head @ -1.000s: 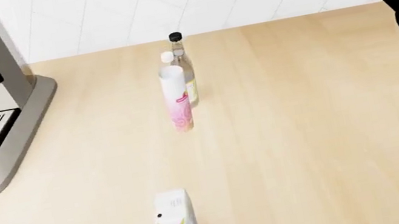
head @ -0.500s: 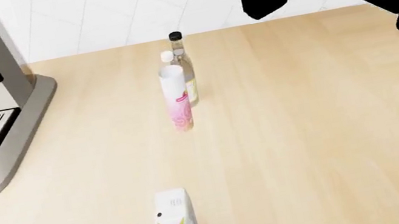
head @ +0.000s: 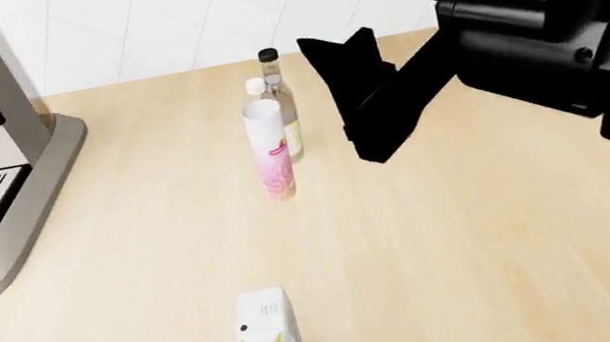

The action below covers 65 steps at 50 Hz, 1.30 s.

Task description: Move the drinks to the dining counter.

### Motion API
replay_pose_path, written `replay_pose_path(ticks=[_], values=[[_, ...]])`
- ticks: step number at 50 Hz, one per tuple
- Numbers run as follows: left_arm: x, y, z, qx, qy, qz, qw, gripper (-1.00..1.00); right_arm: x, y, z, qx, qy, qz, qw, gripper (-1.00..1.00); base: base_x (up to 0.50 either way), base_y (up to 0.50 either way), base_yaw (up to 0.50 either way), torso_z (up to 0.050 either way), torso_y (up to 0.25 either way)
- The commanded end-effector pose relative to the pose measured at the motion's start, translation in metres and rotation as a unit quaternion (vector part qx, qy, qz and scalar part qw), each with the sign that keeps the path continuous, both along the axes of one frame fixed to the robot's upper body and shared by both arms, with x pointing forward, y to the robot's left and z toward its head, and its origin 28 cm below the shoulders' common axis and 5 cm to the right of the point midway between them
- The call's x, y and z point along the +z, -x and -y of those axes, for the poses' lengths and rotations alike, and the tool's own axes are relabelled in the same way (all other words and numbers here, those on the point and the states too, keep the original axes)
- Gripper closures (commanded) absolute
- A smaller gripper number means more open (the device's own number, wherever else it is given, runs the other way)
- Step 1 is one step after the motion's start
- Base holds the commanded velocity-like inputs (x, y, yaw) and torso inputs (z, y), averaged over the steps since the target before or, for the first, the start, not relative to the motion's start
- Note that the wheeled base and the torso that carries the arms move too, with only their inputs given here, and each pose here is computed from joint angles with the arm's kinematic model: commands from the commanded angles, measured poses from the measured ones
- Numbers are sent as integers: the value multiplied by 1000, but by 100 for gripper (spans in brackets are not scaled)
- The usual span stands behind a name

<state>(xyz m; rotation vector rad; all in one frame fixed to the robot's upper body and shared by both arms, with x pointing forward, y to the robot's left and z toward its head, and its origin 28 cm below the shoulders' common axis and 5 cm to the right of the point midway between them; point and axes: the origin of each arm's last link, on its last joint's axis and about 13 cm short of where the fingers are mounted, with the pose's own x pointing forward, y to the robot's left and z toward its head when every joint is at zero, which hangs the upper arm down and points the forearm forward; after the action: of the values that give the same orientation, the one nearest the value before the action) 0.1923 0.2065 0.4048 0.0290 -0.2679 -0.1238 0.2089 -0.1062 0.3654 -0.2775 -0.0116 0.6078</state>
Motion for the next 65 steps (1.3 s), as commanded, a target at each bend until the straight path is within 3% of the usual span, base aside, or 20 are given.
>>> replay_pose_path(ticks=[1,7,25,65], values=[[0,0,0,0,0,1,1000,-100,-9,10,-5,82,35,-30,996,-100,0,0,0,0,0],[0,0,0,0,-1,1,1000,-100,-13,16,-9,117,63,-30,991,-100,0,0,0,0,0],[0,2,0,0,-1,2,1000,-100,-20,23,-17,180,62,-56,980,-100,0,0,0,0,0],[-2,-2,0,2,-4,-2,1000,-100,-48,19,-32,243,101,-127,956,-100,0,0,0,0,0]])
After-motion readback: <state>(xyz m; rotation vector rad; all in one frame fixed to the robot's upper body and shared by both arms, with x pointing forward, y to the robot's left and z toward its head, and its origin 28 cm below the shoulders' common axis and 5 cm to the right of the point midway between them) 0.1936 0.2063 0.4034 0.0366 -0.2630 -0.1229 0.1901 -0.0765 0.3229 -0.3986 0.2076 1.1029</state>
